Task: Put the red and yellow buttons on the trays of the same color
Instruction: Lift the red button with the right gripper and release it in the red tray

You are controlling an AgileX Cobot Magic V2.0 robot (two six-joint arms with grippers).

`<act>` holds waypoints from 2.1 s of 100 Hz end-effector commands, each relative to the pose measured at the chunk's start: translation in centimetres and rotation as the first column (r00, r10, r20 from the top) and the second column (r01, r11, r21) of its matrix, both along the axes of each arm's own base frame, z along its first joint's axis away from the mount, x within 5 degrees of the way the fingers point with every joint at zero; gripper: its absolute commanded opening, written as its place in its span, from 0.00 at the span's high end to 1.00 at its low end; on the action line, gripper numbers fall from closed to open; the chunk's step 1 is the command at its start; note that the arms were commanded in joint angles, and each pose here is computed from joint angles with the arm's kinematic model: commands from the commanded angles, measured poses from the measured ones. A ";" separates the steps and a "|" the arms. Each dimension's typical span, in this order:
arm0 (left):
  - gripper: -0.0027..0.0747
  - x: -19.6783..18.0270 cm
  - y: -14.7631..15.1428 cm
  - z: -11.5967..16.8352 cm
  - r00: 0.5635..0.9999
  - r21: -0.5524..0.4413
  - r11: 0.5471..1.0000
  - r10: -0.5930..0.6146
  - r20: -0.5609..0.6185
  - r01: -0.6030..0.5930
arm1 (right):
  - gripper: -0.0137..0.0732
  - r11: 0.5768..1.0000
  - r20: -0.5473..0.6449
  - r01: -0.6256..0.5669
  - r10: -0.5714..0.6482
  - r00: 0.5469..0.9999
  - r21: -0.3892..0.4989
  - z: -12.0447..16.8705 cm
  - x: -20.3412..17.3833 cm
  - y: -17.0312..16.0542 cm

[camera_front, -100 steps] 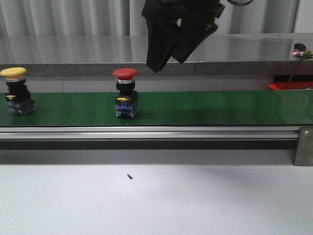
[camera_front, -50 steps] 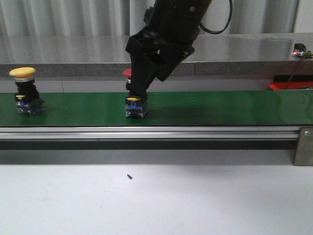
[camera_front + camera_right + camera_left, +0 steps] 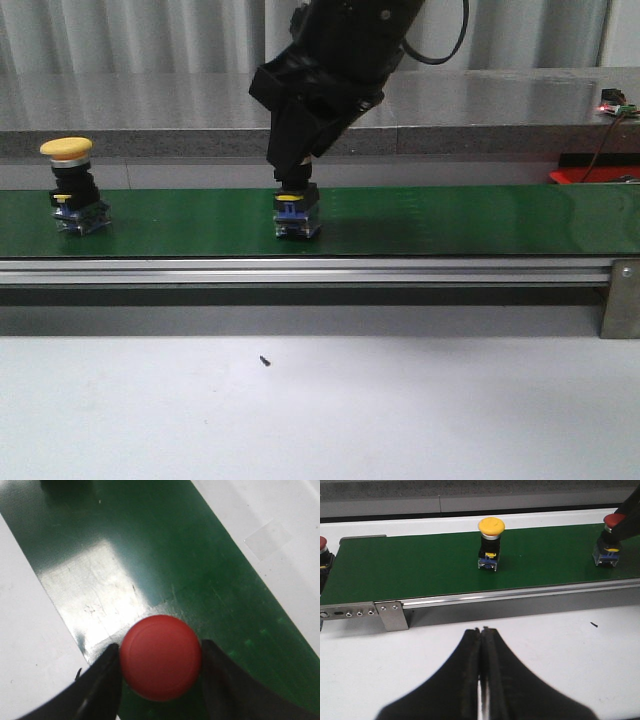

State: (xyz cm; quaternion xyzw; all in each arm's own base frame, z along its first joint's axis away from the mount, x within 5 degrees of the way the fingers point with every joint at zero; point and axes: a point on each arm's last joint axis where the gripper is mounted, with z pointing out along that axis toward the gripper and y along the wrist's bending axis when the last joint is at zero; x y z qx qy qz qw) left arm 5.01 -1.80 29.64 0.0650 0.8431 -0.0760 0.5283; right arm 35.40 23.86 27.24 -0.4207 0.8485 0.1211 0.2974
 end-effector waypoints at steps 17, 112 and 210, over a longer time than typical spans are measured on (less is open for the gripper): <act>0.99 0.3 0.0 1.3 0.997 -0.029 1.000 0.005 0.078 -0.003 | 0.67 0.996 0.081 0.046 -0.053 0.995 0.083 4.4 0.1 -2.1; 0.99 0.3 0.0 1.3 0.997 -0.029 1.000 0.005 0.078 -0.003 | 0.67 0.728 0.088 0.670 -0.684 0.724 0.147 6.0 2.3 -28.4; 0.99 0.3 0.0 1.3 0.997 -0.029 1.000 0.005 0.080 -0.003 | 0.67 0.562 0.009 0.821 -0.826 0.564 0.103 -3.2 5.0 -35.3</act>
